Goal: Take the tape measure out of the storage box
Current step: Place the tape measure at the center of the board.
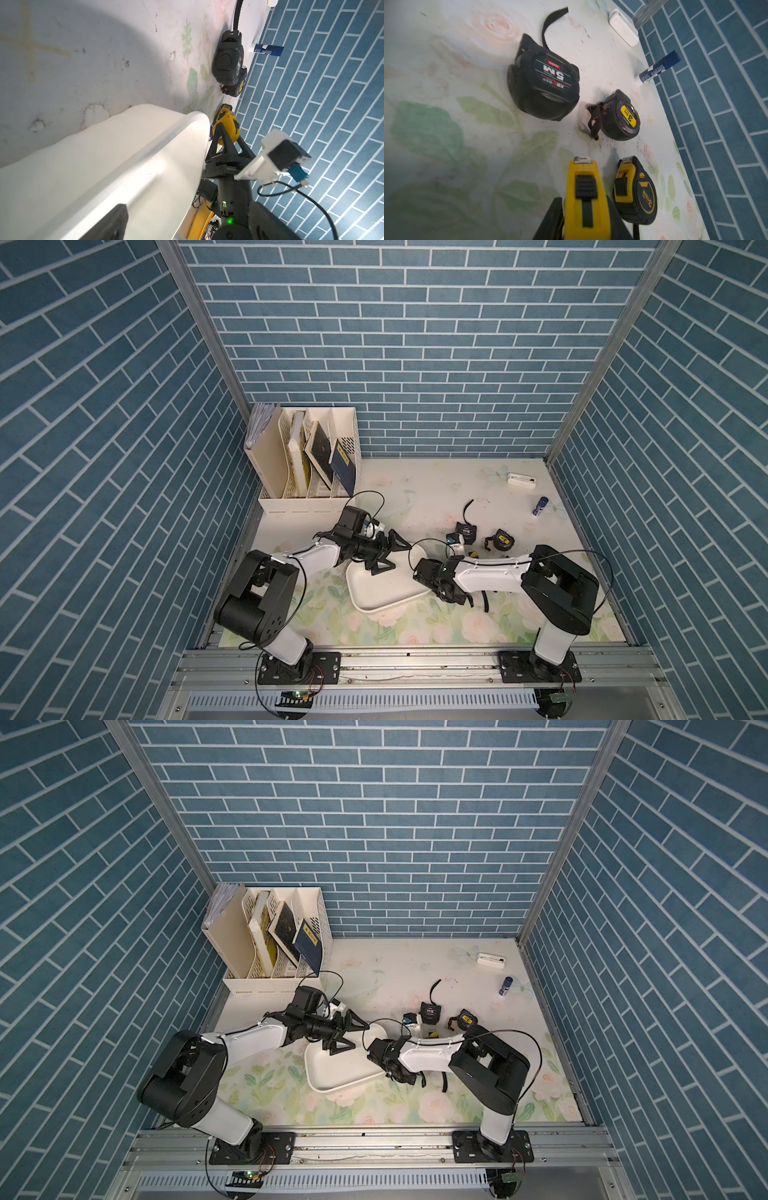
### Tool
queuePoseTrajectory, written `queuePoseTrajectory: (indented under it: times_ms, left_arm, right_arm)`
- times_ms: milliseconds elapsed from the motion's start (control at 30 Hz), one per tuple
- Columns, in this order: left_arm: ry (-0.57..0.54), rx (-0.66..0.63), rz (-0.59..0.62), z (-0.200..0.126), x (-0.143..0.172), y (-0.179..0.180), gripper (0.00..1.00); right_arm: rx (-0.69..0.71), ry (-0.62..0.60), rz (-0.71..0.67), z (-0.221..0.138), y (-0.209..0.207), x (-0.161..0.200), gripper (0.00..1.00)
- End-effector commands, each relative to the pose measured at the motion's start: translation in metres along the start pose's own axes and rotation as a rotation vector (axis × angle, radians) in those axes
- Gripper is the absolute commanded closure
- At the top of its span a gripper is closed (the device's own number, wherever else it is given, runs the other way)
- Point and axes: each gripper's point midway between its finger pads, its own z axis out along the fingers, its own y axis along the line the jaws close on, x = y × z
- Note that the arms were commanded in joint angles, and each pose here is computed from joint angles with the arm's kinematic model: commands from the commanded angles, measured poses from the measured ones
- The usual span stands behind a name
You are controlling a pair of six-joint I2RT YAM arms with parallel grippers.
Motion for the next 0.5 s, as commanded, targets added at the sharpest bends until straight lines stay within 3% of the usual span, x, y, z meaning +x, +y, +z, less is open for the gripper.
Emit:
queuePoseTrajectory:
  times_ms: [0, 467]
  left_arm:
    - [-0.011, -0.002, 0.025, -0.004, -0.002, -0.002, 0.04]
    - [-0.059, -0.01, 0.033, -0.013, -0.007, -0.011, 0.04]
  right_arm:
    - [-0.036, 0.04, 0.067, 0.005, -0.005, 0.005, 1.0]
    - [-0.144, 0.142, 0.119, 0.027, 0.006, 0.013, 1.0]
